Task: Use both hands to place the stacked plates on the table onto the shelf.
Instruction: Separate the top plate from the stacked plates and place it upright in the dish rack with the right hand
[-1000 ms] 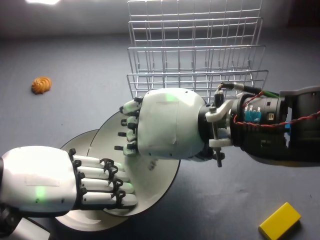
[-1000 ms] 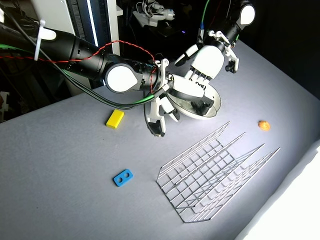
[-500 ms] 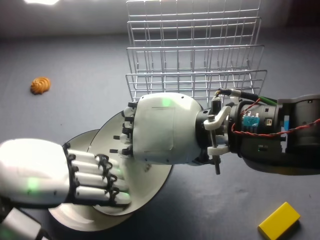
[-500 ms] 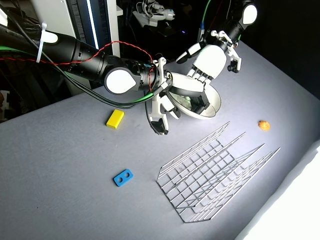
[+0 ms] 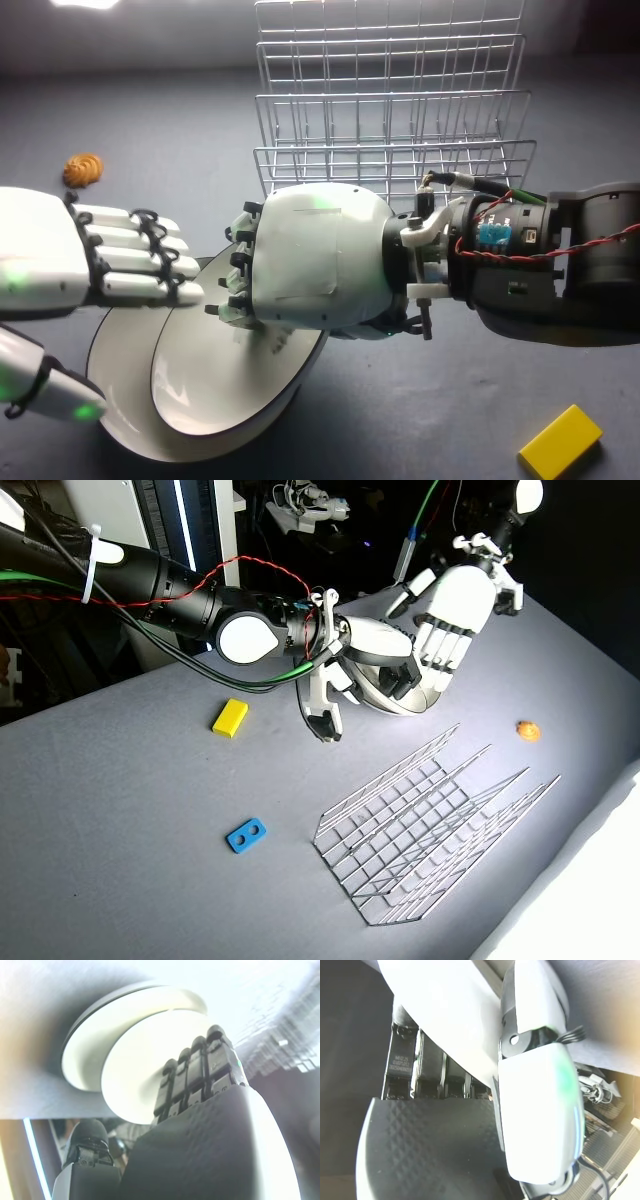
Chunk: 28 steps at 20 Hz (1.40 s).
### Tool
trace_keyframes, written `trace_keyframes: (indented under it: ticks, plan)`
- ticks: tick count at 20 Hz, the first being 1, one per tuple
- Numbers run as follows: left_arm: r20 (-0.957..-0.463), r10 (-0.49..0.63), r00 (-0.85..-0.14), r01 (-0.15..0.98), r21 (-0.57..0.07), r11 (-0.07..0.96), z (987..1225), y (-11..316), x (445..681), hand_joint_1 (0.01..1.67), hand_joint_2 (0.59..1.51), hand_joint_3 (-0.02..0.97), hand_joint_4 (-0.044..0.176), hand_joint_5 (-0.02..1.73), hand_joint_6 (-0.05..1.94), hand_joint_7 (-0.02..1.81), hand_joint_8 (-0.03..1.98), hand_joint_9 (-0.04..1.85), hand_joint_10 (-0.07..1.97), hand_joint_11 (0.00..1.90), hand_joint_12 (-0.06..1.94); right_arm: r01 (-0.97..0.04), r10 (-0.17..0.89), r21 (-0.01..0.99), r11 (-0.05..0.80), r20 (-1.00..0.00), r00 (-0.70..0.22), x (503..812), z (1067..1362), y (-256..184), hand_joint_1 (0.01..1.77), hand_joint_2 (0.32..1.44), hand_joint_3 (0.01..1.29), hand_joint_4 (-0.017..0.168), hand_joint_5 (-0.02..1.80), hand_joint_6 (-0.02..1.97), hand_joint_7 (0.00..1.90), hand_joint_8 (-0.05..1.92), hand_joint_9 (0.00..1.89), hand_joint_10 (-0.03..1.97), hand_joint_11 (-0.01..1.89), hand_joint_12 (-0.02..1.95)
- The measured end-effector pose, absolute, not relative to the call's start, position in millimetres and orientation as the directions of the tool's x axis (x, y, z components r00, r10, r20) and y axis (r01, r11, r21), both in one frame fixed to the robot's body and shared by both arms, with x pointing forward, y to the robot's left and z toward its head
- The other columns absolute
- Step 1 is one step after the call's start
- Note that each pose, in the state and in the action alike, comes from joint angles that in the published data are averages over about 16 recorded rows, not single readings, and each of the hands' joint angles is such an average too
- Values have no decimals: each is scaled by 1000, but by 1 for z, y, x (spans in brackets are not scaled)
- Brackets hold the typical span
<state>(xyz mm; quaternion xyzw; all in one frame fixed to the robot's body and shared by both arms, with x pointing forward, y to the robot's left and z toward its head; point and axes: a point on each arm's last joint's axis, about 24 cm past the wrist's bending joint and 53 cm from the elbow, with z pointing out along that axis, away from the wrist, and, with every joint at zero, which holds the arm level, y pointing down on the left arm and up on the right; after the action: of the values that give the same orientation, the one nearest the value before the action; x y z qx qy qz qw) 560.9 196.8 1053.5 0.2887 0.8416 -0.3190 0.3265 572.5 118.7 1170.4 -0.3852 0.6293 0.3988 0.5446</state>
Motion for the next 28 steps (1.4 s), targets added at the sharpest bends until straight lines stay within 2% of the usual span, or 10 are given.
trace_keyframes:
  ticks: [5, 12, 22, 28]
  plan:
    - [-760, 261, -595, 671, -292, 681, 1066, 220, 585, 17, 1167, 12, -2, 64, 20, 36, -4, 28, 4, 28, 15, -914, -31, 91, 394, -993, -113, 575, 1185, 116, 1267, 961, 15, -3, 744, 812, 885, 1054, 907, 1102, 672, 1547]
    - [-780, 252, -573, 640, -235, 731, 1076, 245, 606, 17, 1162, 11, -2, 73, 19, 44, -5, 29, 4, 29, 15, -911, 16, 105, 399, -994, -108, 571, 1219, 110, 1220, 983, 16, 1, 813, 976, 958, 1064, 920, 933, 660, 1566]
    - [-794, 248, -555, 624, -201, 755, 1088, 264, 616, 17, 1161, 12, -2, 85, 19, 58, -5, 42, 4, 26, 56, -911, 92, 124, 392, -991, -95, 559, 1267, 99, 1190, 1015, 15, 3, 852, 1103, 988, 1076, 915, 921, 649, 1601]
    - [-795, 267, -545, 656, -207, 726, 1094, 266, 609, 17, 1160, 12, -2, 94, 19, 68, -4, 55, 3, 25, 109, -900, 135, 143, 413, -986, -95, 563, 1293, 85, 1188, 1017, 14, 3, 841, 1110, 981, 1104, 898, 997, 623, 1682]
